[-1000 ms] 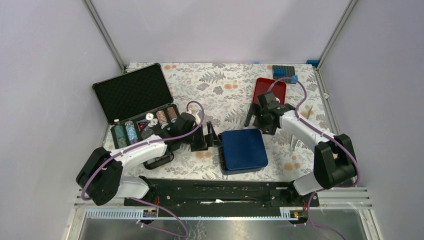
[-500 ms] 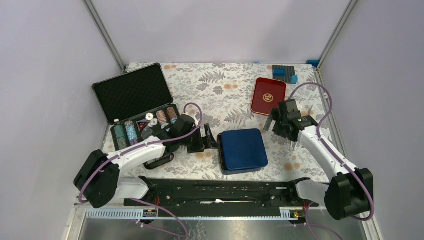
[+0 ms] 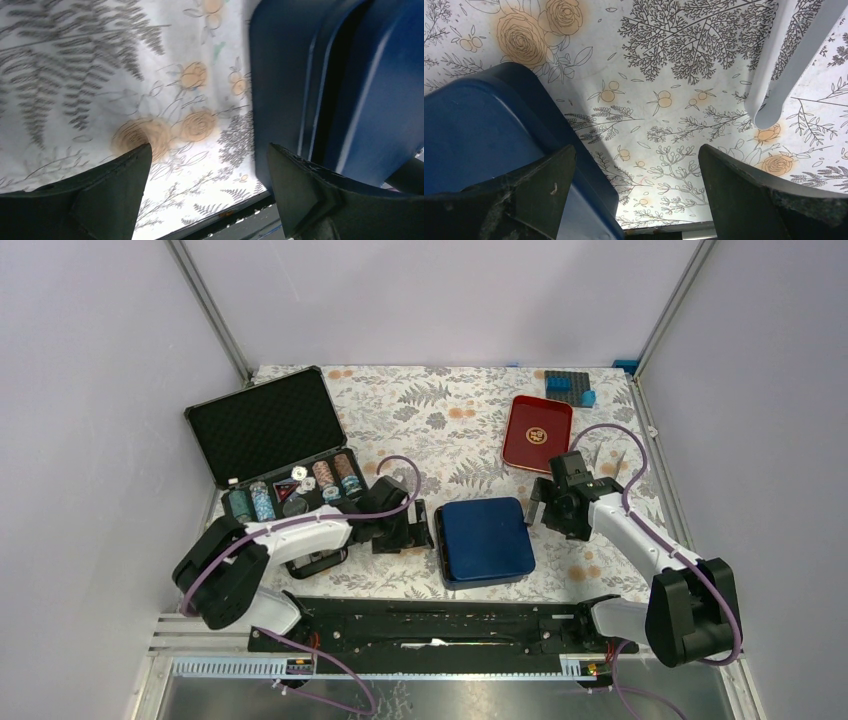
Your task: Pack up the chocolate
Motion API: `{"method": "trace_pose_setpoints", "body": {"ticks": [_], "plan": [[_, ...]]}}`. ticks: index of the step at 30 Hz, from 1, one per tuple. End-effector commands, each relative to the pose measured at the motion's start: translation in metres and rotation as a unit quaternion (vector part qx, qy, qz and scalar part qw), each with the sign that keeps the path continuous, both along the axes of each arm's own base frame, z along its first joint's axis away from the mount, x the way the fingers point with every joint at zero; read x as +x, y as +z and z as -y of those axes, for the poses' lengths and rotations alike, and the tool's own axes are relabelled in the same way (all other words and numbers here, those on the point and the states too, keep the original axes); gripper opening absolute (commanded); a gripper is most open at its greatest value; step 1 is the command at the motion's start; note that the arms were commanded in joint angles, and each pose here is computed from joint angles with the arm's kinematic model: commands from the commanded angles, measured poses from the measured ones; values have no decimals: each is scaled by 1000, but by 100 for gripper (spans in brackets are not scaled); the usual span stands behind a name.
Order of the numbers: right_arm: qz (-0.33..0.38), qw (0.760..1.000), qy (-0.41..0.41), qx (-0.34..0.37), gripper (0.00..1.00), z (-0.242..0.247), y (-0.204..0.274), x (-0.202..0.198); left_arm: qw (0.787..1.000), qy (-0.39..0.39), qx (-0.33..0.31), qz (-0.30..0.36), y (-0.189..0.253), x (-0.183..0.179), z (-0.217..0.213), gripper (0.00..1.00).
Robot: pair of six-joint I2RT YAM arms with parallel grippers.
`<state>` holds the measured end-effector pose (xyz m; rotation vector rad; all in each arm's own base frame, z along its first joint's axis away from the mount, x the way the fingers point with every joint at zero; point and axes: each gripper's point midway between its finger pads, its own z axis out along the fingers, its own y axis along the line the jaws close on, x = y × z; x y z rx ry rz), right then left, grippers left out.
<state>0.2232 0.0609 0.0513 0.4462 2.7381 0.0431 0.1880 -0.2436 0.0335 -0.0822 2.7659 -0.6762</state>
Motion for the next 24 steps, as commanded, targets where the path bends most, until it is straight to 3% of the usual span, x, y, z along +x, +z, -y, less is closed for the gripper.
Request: {"method": "trace_pose_setpoints", "body": {"ticks": [1, 24], "plan": [[2, 1000, 20, 19, 100, -8, 1, 1, 1000, -17, 17, 9, -10, 6, 15, 90], [8, 995, 51, 89, 100, -34, 8, -4, 999, -24, 27, 17, -7, 10, 17, 90]]}}
